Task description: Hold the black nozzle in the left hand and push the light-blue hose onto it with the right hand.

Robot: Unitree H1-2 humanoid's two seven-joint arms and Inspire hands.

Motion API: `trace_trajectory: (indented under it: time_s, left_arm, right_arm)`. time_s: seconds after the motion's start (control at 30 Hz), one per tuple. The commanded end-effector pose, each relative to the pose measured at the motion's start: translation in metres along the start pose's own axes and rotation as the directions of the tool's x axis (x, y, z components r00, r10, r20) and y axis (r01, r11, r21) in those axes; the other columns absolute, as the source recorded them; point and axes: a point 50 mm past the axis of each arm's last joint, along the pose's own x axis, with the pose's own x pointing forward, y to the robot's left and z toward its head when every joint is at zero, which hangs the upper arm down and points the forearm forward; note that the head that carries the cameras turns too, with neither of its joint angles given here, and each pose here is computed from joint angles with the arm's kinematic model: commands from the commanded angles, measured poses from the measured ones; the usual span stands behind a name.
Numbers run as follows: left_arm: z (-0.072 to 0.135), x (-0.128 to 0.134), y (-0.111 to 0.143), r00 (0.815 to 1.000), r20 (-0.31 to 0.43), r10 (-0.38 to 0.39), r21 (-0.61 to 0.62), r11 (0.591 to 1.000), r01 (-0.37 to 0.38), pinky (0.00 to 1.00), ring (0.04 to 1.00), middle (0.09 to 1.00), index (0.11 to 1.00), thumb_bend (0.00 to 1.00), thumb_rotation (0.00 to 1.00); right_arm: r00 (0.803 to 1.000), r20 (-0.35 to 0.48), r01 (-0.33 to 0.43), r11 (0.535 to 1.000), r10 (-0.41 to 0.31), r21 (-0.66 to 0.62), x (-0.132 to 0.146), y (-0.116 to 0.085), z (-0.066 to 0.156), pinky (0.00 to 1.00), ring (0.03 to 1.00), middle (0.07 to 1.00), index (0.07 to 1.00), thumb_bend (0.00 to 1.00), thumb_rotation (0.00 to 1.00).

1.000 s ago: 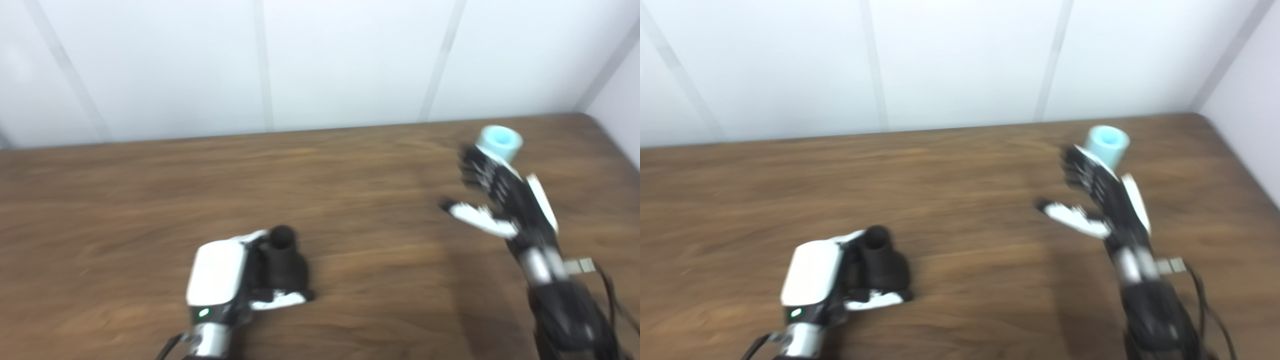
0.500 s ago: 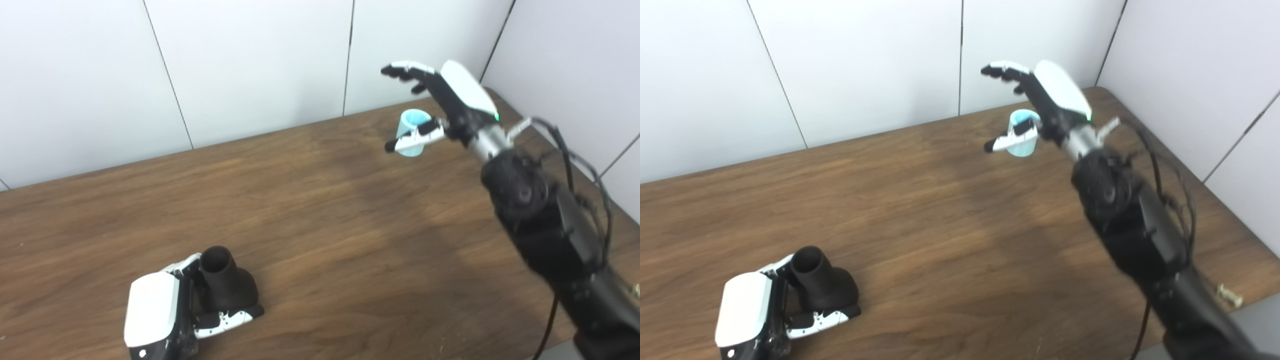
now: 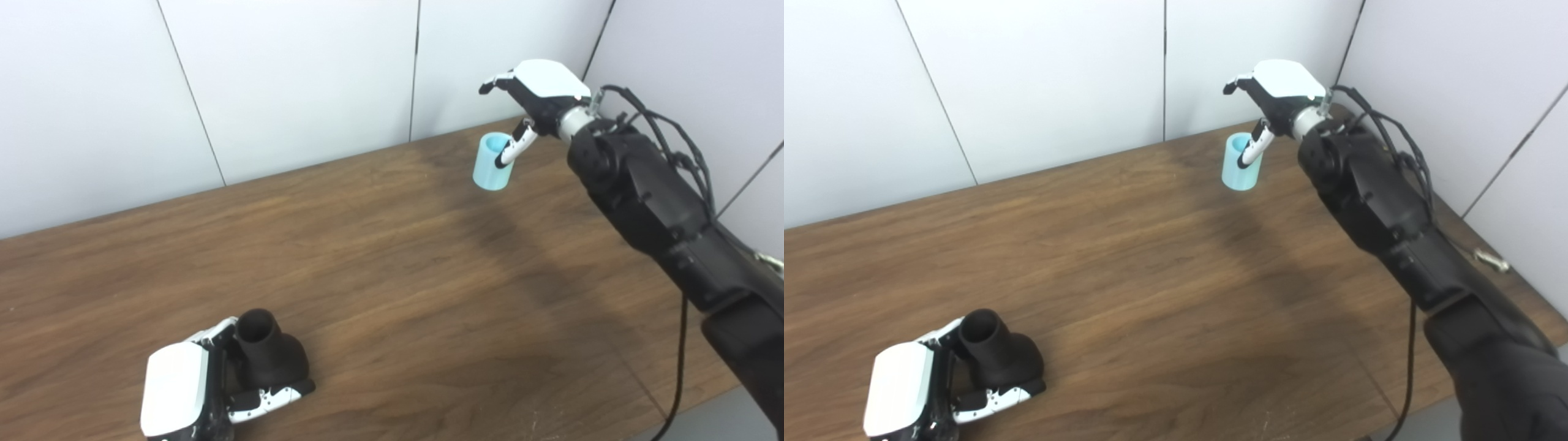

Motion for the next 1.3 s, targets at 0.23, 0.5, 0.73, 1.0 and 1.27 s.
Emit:
trace_trajectory:
  time_s: [0.23,0.5,0.73,1.0,1.27]
  left_arm:
    - [-0.011,-0.021,-0.014,0.993,-0.047,-0.108,0.005,0.994,0.109,0.36,0.456,0.397,0.508,0.52,0.0]
    - [-0.009,-0.02,-0.013,0.993,-0.051,-0.111,0.009,0.994,0.111,0.35,0.437,0.394,0.505,0.52,0.0]
    - [-0.009,-0.019,-0.013,0.993,-0.048,-0.106,0.011,0.994,0.106,0.37,0.466,0.4,0.511,0.52,0.0]
    - [-0.004,-0.017,-0.008,0.993,-0.053,-0.109,-0.02,0.994,0.108,0.39,0.482,0.398,0.511,0.52,0.0]
    - [-0.007,-0.018,-0.009,0.991,-0.059,-0.119,-0.013,0.993,0.118,0.38,0.471,0.399,0.512,0.52,0.0]
  right_arm:
    - [1.0,-0.017,0.011,1.0,-0.011,-0.019,0.042,-0.006,0.008,0.82,0.917,0.864,0.811,0.94,0.13]
    - [0.999,-0.013,-0.035,0.999,0.035,0.0,0.054,0.015,0.017,0.64,0.804,0.832,0.802,0.96,0.12]
    - [0.998,-0.021,-0.058,0.998,0.059,0.038,0.054,0.022,0.01,0.61,0.736,0.8,0.776,0.94,0.09]
    - [0.997,-0.035,-0.062,0.998,0.063,0.021,0.055,0.019,-0.002,0.51,0.649,0.712,0.735,0.9,0.09]
    - [0.998,-0.02,-0.055,0.998,0.054,-0.031,0.057,0.01,-0.005,0.37,0.501,0.575,0.723,0.92,0.07]
